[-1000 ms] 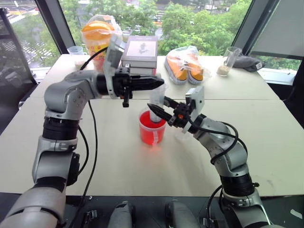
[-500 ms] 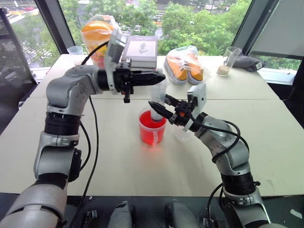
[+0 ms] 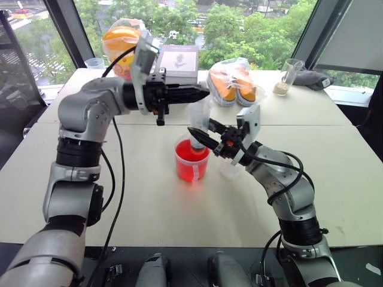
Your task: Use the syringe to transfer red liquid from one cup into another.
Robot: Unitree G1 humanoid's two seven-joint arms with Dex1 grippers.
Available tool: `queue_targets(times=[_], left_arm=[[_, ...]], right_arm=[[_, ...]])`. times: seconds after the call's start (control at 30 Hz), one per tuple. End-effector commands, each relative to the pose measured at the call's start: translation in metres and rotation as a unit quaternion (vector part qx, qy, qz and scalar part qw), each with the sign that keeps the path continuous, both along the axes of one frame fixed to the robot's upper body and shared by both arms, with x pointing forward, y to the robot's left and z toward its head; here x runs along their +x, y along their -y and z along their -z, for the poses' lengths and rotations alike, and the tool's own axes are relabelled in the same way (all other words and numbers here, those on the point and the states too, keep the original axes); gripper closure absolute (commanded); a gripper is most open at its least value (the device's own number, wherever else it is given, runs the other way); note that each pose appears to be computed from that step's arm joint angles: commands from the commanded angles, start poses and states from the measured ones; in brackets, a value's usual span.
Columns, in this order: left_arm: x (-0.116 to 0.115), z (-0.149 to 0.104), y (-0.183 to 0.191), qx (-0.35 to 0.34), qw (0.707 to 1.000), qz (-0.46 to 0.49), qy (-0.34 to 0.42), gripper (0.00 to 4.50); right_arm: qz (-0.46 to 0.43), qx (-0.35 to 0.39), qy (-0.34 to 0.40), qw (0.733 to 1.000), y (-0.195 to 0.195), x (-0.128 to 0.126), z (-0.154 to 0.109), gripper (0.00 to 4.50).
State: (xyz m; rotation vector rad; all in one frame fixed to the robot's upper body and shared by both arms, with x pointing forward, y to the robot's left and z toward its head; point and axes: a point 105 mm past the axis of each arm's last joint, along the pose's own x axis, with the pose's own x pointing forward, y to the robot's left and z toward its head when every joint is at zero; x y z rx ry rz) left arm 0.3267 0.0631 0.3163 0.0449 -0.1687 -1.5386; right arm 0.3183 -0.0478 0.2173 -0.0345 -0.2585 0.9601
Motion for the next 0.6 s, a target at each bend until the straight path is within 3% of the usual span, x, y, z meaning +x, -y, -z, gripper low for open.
queue_targets(times=[0.03,0.6], left_arm=[[-0.008,-0.0431,-0.0064,-0.041,0.996,-0.013,0.083,4.45],[-0.0088,-0.0414,-0.0067,-0.041,0.996,-0.01,0.081,4.45]], right_arm=[[-0.052,-0.023,-0.017,0.998,-0.0171,-0.0135,0.0133,3.07],[-0.055,-0.022,-0.005,0.998,-0.0189,-0.0152,0.0041,3.07]])
